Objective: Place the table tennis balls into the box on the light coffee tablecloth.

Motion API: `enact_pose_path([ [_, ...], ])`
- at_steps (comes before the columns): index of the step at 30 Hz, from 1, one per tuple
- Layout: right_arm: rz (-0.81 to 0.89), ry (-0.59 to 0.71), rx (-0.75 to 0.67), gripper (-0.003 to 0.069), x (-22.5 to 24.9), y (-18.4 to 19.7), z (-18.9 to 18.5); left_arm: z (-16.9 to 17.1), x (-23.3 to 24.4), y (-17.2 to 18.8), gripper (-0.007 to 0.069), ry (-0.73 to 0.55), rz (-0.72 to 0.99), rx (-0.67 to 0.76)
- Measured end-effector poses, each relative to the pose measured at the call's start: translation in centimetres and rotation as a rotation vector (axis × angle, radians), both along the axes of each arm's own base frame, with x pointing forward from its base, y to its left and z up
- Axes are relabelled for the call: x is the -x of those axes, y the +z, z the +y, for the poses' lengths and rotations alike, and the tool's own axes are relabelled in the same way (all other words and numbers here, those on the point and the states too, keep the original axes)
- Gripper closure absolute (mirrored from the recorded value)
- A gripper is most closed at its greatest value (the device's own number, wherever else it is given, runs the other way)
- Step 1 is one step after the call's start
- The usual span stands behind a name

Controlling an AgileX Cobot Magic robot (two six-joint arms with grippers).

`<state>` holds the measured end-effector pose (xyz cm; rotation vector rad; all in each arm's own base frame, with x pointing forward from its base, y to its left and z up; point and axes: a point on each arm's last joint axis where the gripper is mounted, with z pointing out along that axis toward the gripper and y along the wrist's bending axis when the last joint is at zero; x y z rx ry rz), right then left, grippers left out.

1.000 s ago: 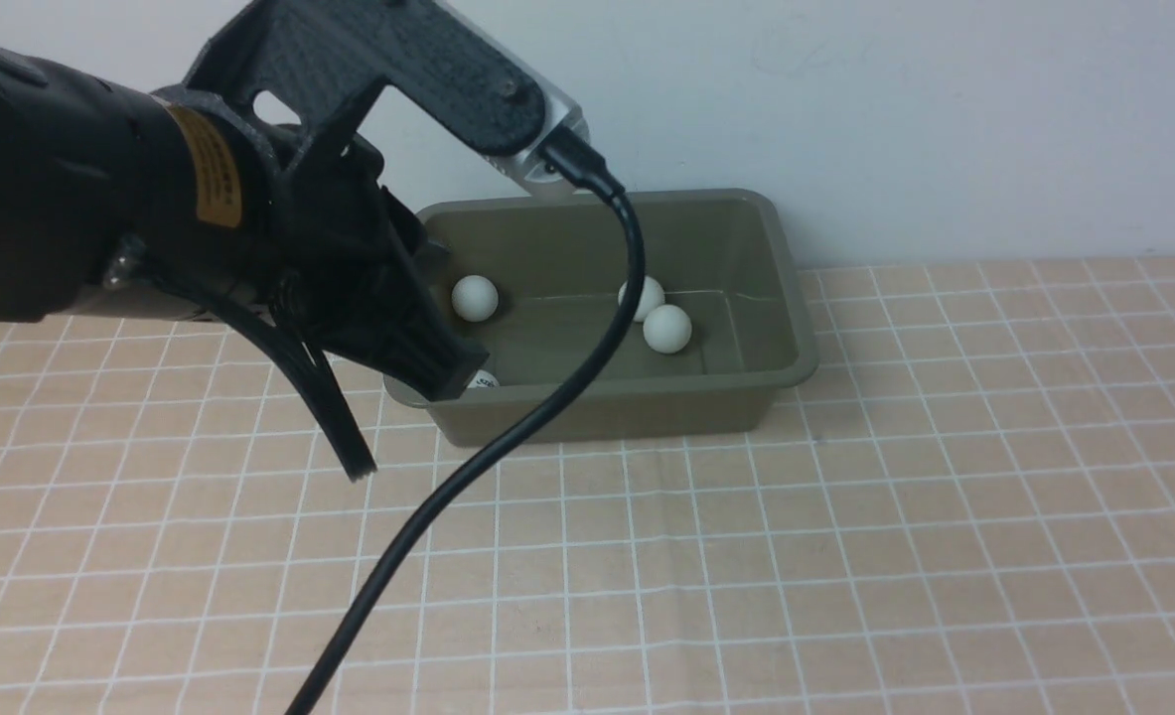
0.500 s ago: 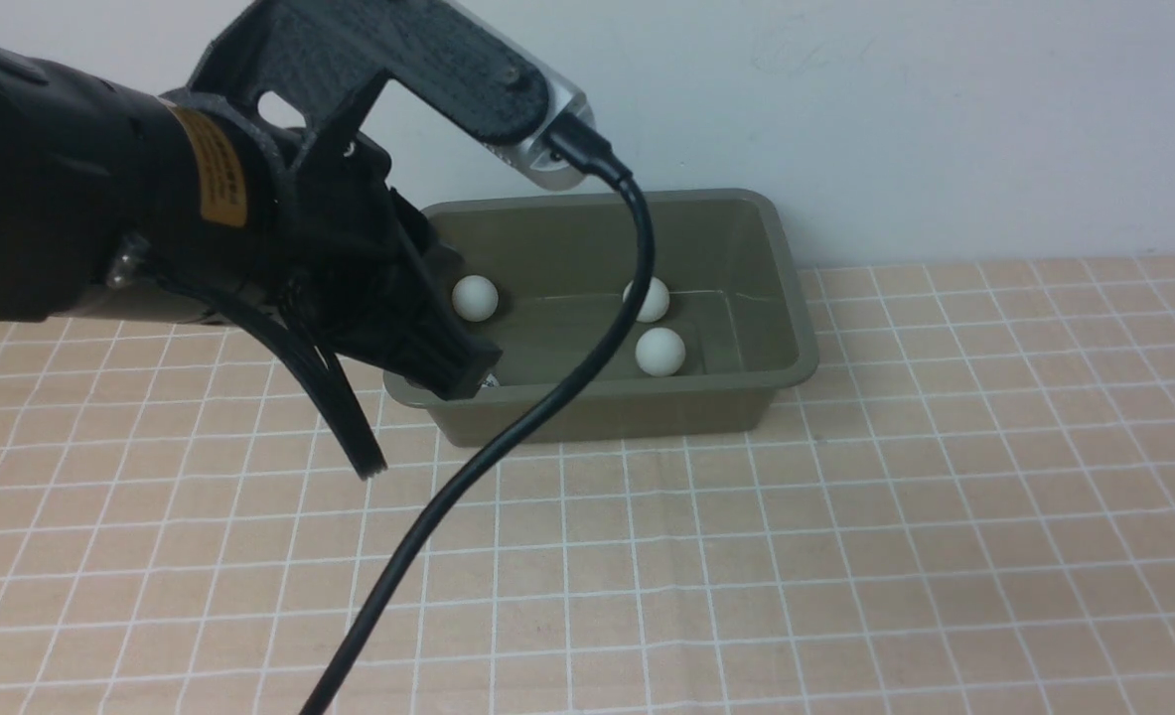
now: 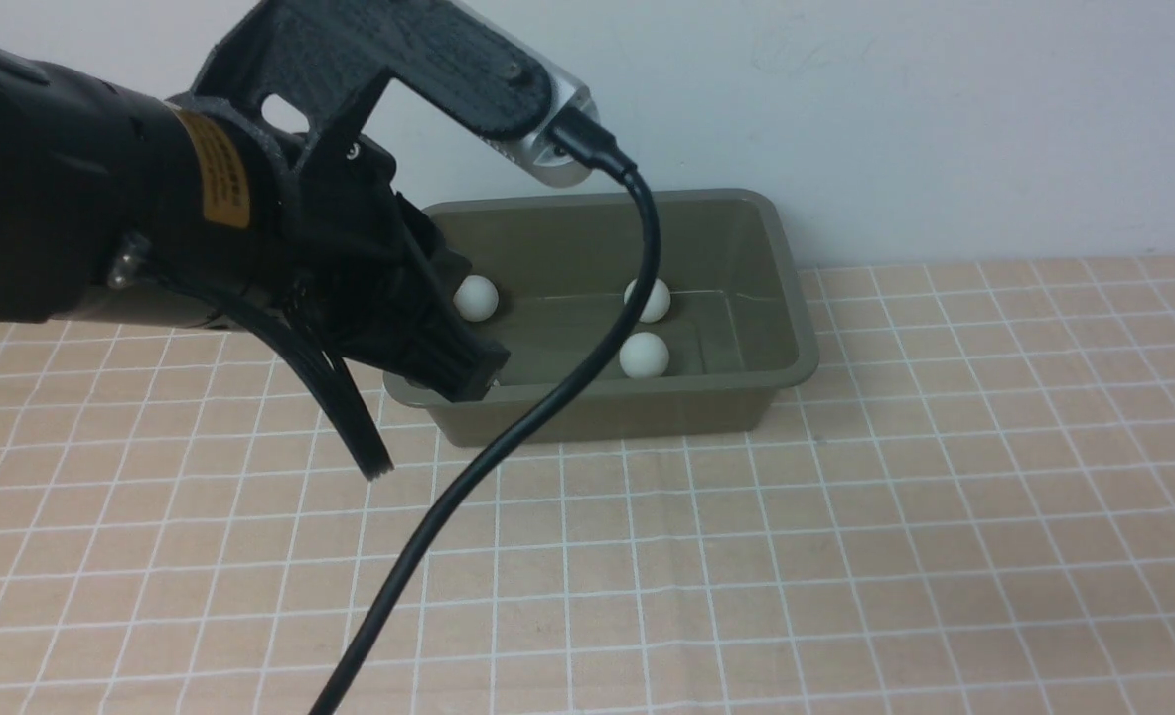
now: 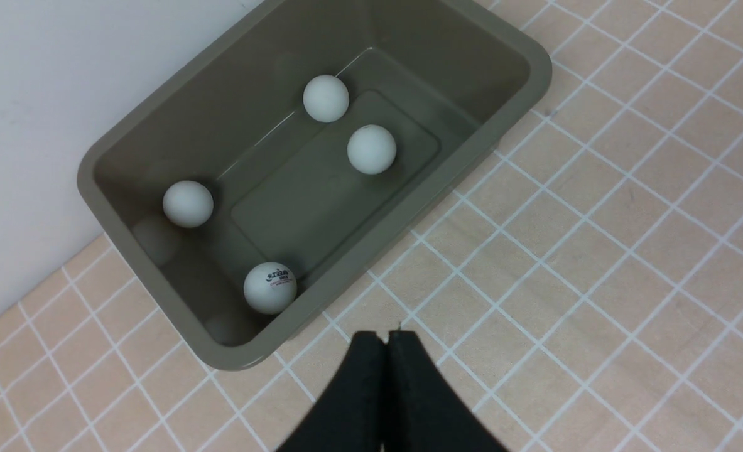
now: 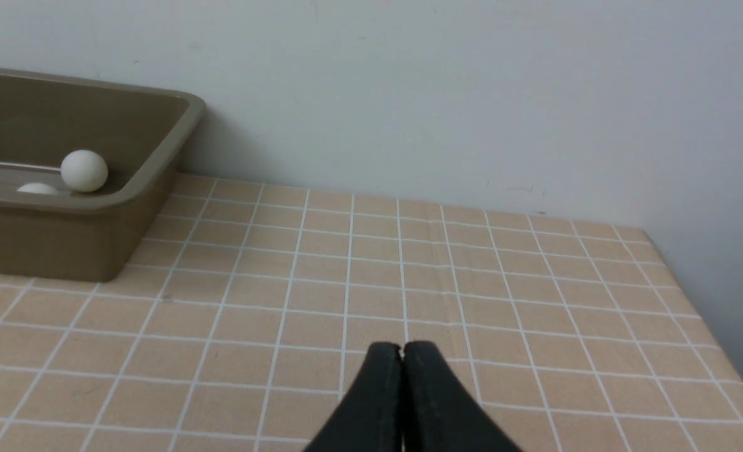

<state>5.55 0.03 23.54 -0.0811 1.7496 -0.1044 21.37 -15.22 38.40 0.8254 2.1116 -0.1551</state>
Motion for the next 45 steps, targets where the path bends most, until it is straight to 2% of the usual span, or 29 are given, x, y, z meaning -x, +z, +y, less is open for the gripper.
enact_pose_path([
  [17, 0.009, 0.002, -0.006, 0.0675, 0.0, -0.1, 0.0, -0.5, -0.1, 0.4, 0.0694, -0.011, -0.019, 0.082],
  [32, 0.047, 0.008, -0.009, 0.0675, 0.1, -0.4, 0.1, -0.2, -0.2, 0.4, 0.0694, -0.004, -0.021, 0.056],
  [35, 0.056, 0.009, -0.010, 0.0675, 0.1, -0.5, 0.1, 1.3, -0.1, 0.9, 0.0694, 0.034, -0.053, 0.051],
  [38, 0.063, 0.011, -0.010, 0.0675, 0.1, -0.6, 0.1, 4.5, 0.5, 2.0, 0.0694, 0.130, -0.097, 0.077],
  [44, 0.073, 0.012, -0.012, 0.0675, 0.1, -0.7, 0.1, 11.3, 3.1, 3.9, 0.0694, 0.396, -0.200, 0.140],
  [45, 0.080, 0.013, -0.013, 0.0675, 0.2, -0.7, 0.1, 13.0, 3.9, 4.0, 0.0694, 0.481, -0.221, 0.151],
])
